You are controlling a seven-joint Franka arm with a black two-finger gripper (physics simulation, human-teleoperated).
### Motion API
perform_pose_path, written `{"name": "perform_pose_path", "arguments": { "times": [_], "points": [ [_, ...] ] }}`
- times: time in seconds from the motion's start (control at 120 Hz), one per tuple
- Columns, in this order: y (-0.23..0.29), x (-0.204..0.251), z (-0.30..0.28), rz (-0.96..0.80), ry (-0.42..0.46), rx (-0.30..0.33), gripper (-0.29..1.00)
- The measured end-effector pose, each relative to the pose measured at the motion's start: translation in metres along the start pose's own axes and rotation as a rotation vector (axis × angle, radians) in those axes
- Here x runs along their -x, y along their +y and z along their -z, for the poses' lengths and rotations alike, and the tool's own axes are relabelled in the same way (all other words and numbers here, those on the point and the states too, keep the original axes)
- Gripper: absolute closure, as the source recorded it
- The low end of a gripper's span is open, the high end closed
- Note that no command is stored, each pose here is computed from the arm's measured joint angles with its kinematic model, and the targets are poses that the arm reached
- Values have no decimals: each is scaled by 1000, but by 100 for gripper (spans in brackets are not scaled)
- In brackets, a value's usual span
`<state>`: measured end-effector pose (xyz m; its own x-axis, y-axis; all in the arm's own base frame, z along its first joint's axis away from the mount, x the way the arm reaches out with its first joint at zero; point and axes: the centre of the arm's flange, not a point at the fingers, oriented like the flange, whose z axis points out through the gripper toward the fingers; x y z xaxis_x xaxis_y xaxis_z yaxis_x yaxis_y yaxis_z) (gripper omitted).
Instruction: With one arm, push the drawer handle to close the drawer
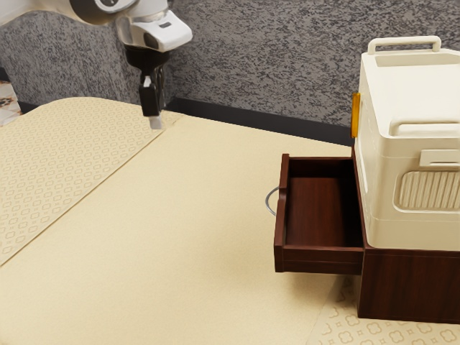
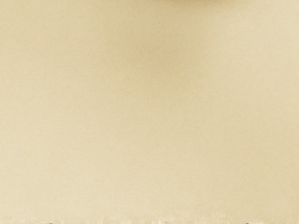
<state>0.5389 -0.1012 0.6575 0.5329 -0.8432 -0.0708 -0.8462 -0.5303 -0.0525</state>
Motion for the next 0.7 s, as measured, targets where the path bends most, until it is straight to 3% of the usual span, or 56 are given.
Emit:
{"name": "perform_pose_path", "arguments": {
  "times": [0.142,0.233,0.275,0.383,0.517,0.7],
  "points": [
    [-8,19,-5,58,-33,47,8],
    [-15,22,-48,83,-96,148,5],
    [-19,17,-73,88,-129,191,10],
    [-8,-19,-134,44,-189,273,38],
    [-23,-35,-174,66,-169,278,60],
    [-58,-48,-217,71,-131,210,72]
  ]
}}
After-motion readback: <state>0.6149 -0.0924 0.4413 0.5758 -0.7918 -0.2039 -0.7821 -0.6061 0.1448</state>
